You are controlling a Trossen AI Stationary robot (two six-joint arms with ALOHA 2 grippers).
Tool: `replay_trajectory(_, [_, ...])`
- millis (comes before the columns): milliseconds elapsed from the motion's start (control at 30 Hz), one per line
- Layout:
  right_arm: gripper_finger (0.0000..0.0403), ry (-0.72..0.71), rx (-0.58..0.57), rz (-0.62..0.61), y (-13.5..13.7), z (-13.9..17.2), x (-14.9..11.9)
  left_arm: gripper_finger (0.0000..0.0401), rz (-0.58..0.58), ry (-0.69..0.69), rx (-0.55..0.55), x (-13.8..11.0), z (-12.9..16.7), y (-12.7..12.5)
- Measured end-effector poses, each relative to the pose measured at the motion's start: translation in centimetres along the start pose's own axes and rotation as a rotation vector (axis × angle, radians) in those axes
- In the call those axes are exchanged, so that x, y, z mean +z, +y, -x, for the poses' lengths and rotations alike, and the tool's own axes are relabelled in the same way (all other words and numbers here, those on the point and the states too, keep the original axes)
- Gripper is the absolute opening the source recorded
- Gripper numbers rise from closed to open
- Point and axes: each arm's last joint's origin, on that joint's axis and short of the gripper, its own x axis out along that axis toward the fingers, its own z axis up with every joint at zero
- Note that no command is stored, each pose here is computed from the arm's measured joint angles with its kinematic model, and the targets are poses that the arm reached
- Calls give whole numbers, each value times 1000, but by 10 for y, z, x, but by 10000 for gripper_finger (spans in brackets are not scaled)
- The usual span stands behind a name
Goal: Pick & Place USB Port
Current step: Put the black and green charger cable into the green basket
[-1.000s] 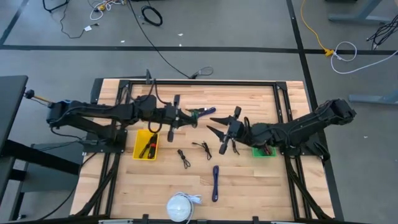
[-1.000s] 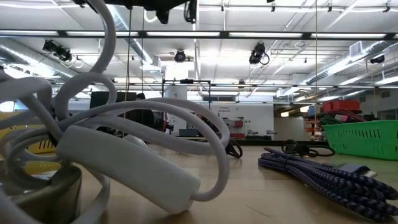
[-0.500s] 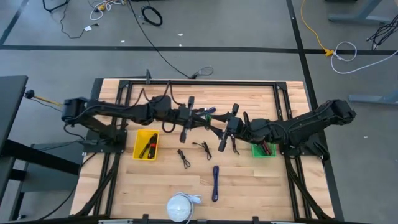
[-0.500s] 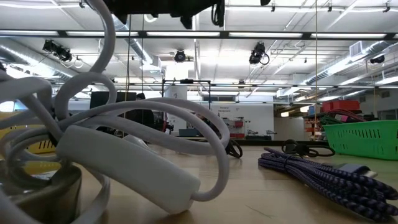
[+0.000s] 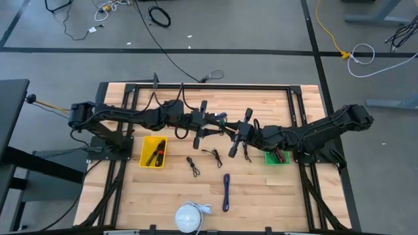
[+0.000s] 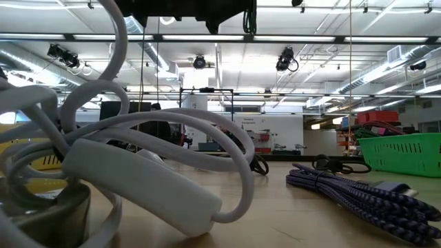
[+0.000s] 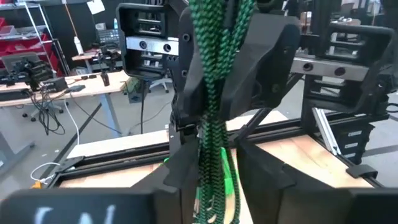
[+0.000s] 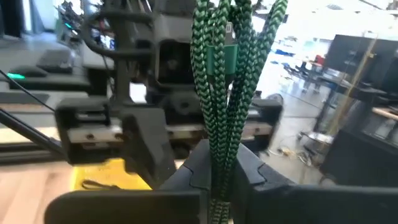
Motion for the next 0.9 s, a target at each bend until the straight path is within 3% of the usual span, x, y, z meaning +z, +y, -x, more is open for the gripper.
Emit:
replay_trajectory(200, [20, 126, -135, -7, -8, 21, 0, 140, -11, 87, 30, 3, 12, 4])
replay_trajectory(367, [20, 243, -135, -86, -17, 48, -3, 134, -36, 189, 113, 11, 33, 9])
replay_trajectory(600, [20, 531, -270, -221, -30, 85, -36, 122, -86, 333, 230, 20, 63, 8])
replay_trajectory(900, [20, 727, -410, -392, -31, 114, -78, 121, -66, 510, 255, 12, 80, 4])
